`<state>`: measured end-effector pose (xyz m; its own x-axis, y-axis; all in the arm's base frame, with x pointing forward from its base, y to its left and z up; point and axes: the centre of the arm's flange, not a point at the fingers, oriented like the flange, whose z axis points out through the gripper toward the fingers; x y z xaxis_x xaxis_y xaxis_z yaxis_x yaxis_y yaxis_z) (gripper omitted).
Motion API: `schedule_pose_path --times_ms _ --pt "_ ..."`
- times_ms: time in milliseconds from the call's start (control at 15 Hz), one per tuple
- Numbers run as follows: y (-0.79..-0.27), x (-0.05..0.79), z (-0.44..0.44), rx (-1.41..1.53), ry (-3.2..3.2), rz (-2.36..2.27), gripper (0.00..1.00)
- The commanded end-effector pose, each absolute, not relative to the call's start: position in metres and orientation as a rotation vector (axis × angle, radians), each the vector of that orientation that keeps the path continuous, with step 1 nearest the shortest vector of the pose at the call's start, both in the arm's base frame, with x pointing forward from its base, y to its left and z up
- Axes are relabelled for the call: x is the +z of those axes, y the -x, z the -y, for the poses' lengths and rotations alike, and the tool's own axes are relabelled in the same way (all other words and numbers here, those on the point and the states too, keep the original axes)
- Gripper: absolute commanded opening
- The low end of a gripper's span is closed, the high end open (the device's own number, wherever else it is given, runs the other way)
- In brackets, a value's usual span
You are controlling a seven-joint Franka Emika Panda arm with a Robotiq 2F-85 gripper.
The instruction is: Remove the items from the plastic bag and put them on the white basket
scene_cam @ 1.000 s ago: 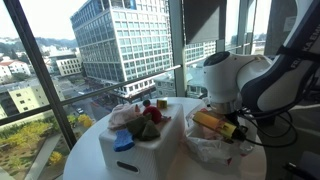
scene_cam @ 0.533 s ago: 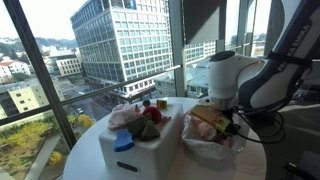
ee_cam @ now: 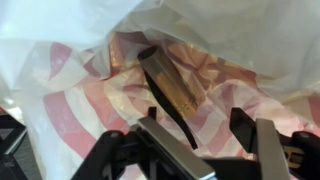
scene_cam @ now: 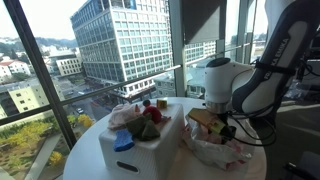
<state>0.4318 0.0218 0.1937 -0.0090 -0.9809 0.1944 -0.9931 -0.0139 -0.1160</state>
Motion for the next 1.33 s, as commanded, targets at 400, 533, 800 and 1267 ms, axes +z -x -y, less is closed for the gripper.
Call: schedule_pose_path --times_ms 400,533,800,1267 --pt "-0.438 0.188 -0.021 0.246 -2.257 2.071 1.0" --pt "-0.43 0.179 -0.022 0.269 -2.203 2.111 0.99" --pt "-0.43 0.178 -0.021 0.266 -2.2 2.112 1.0" --pt "-0.429 0.178 0.007 0.245 -2.182 2.071 1.0"
